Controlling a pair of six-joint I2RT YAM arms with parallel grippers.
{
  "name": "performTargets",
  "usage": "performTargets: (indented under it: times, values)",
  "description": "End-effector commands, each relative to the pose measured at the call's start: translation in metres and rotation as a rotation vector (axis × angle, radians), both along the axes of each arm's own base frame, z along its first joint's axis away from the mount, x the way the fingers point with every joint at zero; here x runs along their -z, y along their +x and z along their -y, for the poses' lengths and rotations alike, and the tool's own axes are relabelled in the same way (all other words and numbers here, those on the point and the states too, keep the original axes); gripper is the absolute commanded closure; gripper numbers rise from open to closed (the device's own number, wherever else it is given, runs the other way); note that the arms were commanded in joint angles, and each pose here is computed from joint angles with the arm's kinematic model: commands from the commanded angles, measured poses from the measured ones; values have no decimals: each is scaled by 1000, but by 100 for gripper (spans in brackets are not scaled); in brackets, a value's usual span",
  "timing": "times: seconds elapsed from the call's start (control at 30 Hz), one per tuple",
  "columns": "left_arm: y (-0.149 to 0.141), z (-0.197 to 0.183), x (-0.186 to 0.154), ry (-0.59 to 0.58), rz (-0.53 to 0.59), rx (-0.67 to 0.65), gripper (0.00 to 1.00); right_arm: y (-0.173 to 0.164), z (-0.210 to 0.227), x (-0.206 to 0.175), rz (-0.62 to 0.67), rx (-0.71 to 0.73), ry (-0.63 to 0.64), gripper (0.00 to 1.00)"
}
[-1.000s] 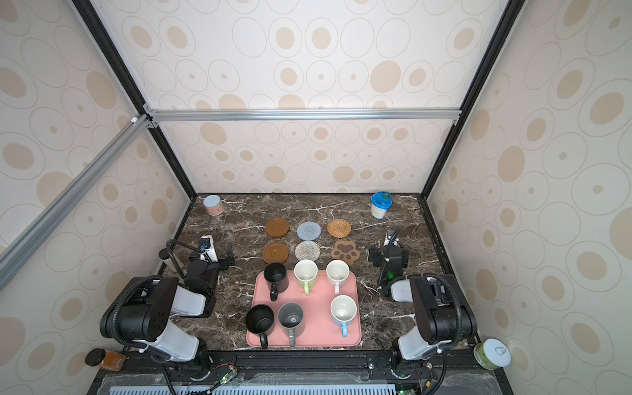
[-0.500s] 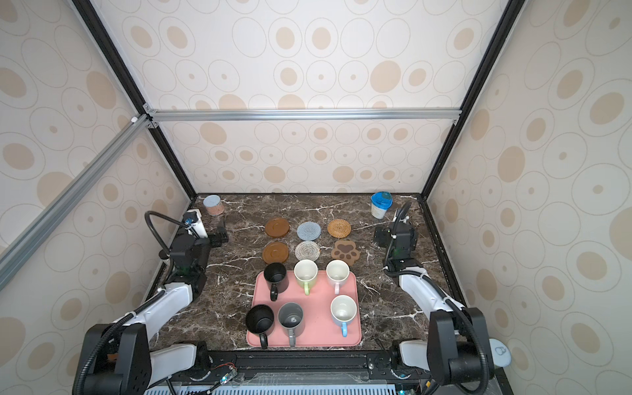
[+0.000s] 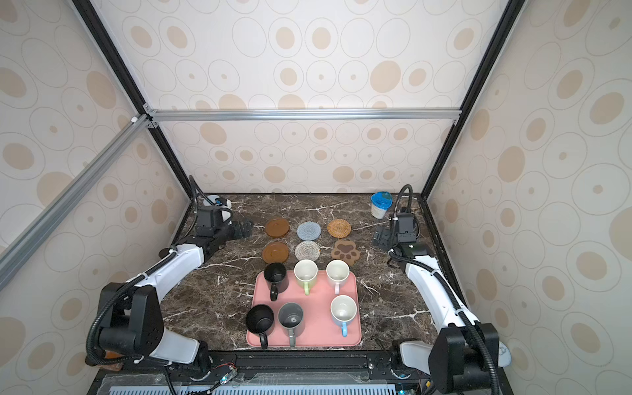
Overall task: Place cups on coasters
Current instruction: Move the coaster to the top-left of the table.
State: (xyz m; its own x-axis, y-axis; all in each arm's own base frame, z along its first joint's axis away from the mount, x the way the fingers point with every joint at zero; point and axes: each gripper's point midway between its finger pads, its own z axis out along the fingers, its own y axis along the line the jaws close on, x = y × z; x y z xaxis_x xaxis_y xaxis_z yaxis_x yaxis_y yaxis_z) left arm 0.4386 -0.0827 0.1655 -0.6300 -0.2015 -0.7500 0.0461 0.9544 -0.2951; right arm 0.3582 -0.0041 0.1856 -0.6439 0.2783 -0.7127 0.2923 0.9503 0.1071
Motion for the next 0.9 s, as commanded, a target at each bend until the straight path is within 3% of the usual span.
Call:
performTargets:
  times: [0.0, 0.43, 0.87]
  values:
    - [0, 36, 6, -103, -88, 75, 0, -11, -12, -6, -34, -34, 72, 0]
    - [-1, 150, 46, -273, -273, 277, 0, -24, -40, 5, -113, -163, 177, 0]
    - [-31, 158, 103, -259, -475, 248, 0, -29, -43, 16, -156, -165, 194, 0]
